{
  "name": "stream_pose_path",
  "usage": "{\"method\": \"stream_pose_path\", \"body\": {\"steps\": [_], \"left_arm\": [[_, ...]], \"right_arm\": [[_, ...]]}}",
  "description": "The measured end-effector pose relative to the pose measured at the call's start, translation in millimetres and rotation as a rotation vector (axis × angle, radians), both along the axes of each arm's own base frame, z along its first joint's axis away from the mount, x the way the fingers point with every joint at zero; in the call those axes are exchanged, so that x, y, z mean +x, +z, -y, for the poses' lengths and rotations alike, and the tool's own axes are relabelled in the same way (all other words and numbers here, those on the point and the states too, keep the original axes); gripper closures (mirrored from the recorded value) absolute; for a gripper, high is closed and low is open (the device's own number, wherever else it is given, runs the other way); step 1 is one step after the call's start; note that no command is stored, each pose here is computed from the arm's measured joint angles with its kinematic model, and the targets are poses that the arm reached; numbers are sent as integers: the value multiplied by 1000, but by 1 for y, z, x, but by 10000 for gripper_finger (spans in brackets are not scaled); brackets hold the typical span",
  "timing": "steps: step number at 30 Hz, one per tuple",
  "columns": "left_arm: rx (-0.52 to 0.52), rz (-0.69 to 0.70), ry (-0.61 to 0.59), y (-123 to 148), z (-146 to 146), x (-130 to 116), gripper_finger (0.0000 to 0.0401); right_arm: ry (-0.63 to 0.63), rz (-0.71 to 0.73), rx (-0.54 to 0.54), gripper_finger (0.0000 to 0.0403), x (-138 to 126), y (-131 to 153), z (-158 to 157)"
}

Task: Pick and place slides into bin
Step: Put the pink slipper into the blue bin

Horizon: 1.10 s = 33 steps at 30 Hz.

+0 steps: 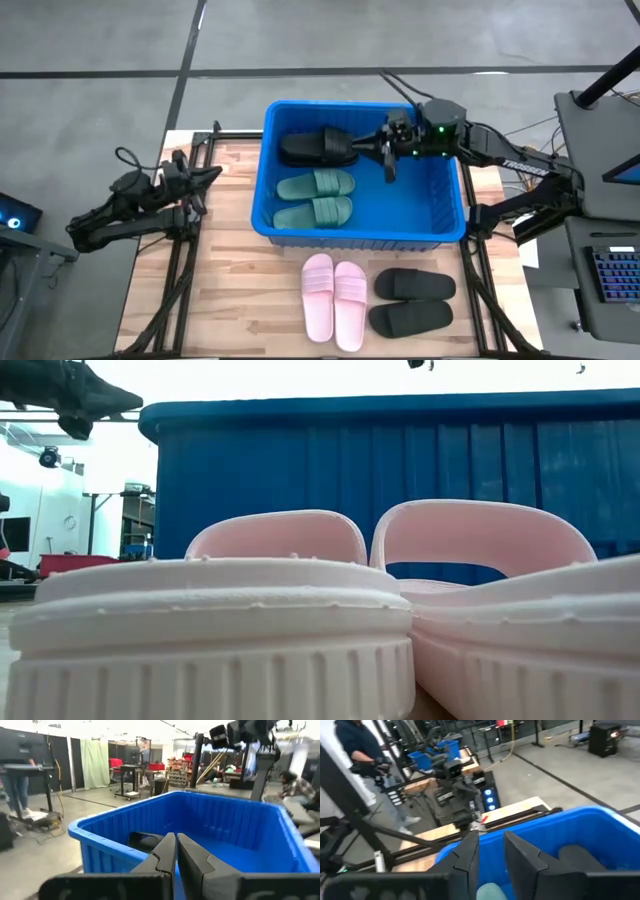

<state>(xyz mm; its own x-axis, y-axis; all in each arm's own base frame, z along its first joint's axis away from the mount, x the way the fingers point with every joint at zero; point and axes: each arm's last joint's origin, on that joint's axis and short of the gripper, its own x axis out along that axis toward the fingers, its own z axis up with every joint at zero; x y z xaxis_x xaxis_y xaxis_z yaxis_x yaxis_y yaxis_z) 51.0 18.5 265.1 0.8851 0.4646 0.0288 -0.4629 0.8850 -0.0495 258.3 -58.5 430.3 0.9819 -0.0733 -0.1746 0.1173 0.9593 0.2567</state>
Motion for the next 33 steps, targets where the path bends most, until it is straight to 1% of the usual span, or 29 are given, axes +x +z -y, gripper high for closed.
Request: {"method": "stream_pose_path", "body": {"steps": [3, 6, 9, 12, 15, 16, 18, 20, 23, 24, 27, 29, 33], "left_arm": [[-70, 22, -2, -3, 0, 1, 400], [-77, 26, -10, -2, 0, 3, 400], [-112, 13, -10, -7, -1, 6, 400], [-128, 29, -6, -8, -1, 5, 400], [-132, 23, -3, -9, -1, 6, 400], [-132, 25, -2, -9, -1, 5, 400], [-131, 29, -2, -8, -1, 5, 400], [-128, 29, 4, -8, -1, 5, 400], [-128, 29, 21, -8, -2, 5, 400], [-128, 29, 21, -8, -2, 5, 400], [-131, 30, 20, -8, -2, 5, 400], [-159, 45, 19, -8, -2, 5, 400], [-252, 94, 18, -8, -2, 5, 400]], "right_arm": [[39, 0, 1, 307, 2, 0, -11], [76, 6, 0, 284, 4, 0, -21], [112, 13, -2, 260, 11, -1, -30], [141, 12, 7, 240, 24, -8, -38], [158, -38, 52, 221, 41, -22, -42], [173, -59, 59, 216, 47, -28, -44], [243, -97, 75, 207, 59, -39, -50], [328, -114, 83, 202, 69, -48, -57], [347, -156, 168, 200, 81, -61, -68], [357, -177, 175, 200, 84, -66, -73], [396, -218, 143, 200, 91, -77, -91], [411, -238, 139, 200, 95, -84, -104], [440, -286, 141, 200, 99, -96, -131]]}}
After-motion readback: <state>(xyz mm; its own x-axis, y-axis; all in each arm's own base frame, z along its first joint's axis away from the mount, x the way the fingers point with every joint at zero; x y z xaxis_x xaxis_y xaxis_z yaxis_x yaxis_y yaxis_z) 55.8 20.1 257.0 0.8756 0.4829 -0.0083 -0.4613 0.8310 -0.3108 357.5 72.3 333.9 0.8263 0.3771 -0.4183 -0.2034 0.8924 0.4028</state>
